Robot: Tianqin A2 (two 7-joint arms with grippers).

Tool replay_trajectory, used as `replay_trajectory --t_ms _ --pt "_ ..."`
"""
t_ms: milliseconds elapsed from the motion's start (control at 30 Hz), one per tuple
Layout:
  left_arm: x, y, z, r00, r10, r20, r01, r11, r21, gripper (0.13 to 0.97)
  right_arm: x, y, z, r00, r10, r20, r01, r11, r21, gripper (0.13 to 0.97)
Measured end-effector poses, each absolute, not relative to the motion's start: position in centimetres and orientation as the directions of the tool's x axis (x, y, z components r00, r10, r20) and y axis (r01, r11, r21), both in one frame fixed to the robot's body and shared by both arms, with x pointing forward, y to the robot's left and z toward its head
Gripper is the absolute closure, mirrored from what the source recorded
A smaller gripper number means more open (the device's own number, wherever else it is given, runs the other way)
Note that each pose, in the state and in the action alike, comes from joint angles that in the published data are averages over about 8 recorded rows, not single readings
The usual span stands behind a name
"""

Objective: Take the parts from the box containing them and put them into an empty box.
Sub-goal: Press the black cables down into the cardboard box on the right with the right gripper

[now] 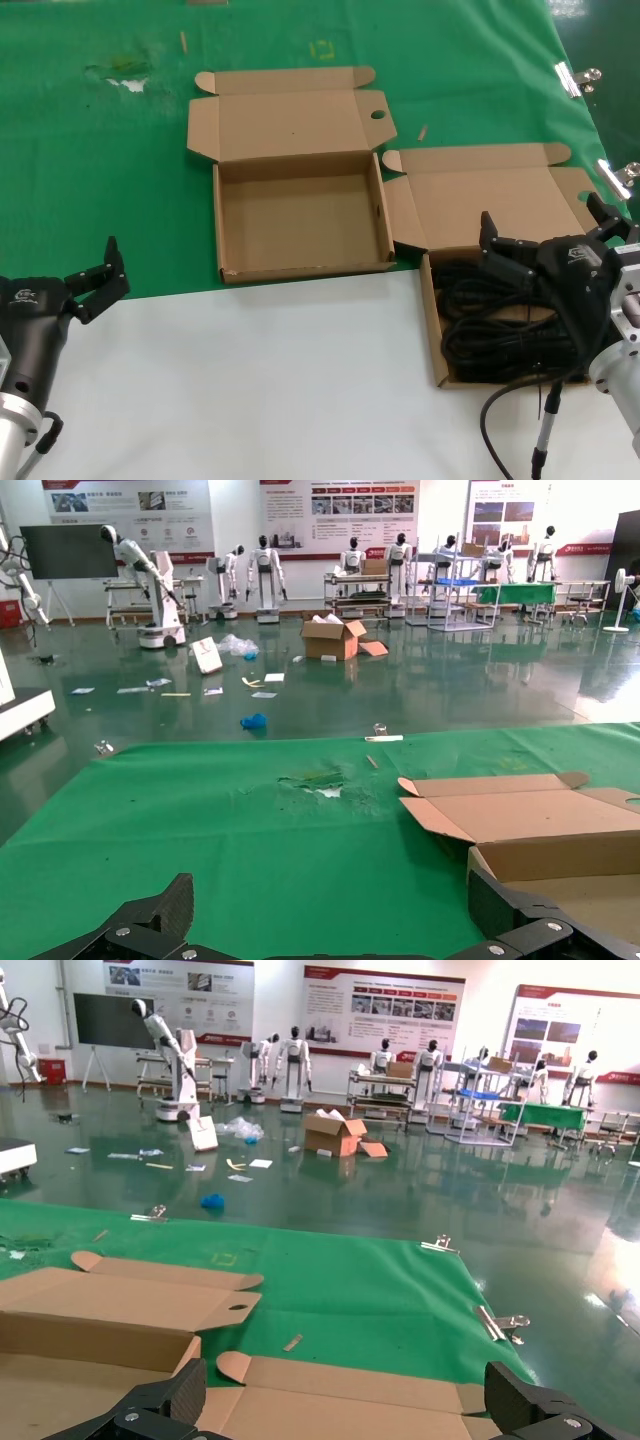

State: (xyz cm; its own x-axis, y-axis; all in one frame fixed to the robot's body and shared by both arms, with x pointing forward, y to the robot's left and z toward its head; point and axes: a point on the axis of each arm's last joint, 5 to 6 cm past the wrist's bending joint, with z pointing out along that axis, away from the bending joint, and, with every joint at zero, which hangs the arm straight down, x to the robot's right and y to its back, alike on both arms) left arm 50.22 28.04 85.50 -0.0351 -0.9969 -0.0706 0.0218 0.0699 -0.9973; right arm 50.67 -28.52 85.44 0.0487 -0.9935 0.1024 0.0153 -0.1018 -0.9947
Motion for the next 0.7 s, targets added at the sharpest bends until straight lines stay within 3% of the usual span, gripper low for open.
replay_trajectory --t_ms 700 --pt "50.22 28.04 85.5 -0.035 -0.997 -0.071 0.022 0.07 -0.997 0.132 50.67 -28.52 85.44 0.049 -0.994 0.102 0.015 -0.102 -0.995 0.13"
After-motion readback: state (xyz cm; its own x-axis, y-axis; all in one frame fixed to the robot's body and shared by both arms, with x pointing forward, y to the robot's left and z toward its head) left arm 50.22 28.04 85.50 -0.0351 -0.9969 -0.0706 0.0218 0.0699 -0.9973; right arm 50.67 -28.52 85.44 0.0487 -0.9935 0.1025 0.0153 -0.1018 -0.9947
